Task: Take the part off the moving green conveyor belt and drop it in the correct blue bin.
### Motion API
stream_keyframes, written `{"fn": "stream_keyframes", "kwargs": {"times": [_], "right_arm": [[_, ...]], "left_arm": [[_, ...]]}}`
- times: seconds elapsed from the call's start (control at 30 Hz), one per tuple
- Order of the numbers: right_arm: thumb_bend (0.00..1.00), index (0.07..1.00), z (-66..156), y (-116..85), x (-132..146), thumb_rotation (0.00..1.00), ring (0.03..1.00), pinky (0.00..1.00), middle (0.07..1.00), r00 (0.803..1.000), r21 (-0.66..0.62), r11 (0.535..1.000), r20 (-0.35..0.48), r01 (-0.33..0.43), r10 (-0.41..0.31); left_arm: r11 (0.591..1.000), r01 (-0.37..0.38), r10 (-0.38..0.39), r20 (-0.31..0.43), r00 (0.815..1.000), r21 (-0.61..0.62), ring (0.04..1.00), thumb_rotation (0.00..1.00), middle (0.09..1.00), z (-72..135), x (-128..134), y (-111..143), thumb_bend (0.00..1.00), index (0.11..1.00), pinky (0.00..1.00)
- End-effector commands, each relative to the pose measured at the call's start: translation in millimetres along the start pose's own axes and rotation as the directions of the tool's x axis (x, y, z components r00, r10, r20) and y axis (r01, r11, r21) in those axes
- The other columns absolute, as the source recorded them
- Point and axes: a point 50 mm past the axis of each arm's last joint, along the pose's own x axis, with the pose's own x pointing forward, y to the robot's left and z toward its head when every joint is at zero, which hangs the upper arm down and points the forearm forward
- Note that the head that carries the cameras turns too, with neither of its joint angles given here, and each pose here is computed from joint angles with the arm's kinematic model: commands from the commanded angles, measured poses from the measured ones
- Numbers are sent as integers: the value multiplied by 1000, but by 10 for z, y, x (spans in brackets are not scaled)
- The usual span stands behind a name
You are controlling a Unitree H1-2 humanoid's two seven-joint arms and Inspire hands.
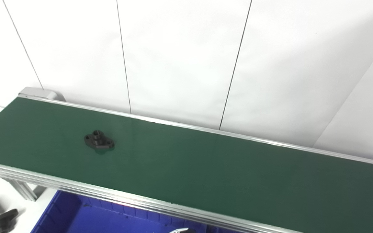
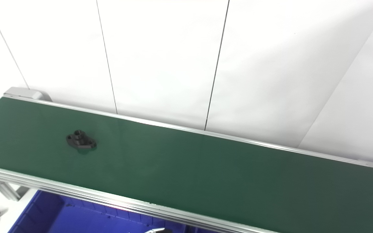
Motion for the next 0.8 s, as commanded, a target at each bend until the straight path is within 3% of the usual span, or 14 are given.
{"fn": "stream_keyframes", "kwargs": {"times": [0.0,0.1,0.27,0.43,0.63,0.7,0.77], "right_arm": [[850,893,70,-33,39,273,925,866,945,997,7,1000,73,13,-14],[843,892,59,-20,42,233,914,848,947,997,36,999,70,14,-16],[838,886,58,-13,48,248,912,800,954,997,34,999,70,15,-17],[824,884,53,-13,67,236,923,831,952,997,44,999,71,14,-17],[849,864,94,11,46,269,913,749,936,996,44,999,81,31,-35],[833,858,97,8,54,248,884,787,912,996,47,998,84,31,-34],[817,849,108,0,56,230,852,760,893,995,44,998,88,35,-39]], "left_arm": [[1000,-18,18,47,999,10,810,345,856,49,36,60,852,828,711],[1000,-22,22,41,999,5,796,352,847,32,45,63,870,817,696],[1000,-24,24,36,999,8,789,357,840,17,56,66,874,811,687],[1000,-24,24,34,999,18,781,354,838,10,57,72,868,813,683],[1000,-23,23,38,999,18,774,328,837,18,48,89,857,819,684],[1000,-23,22,38,999,19,773,329,839,19,54,87,861,821,683],[1000,-21,20,44,999,17,768,334,837,31,69,81,865,823,679]]}}
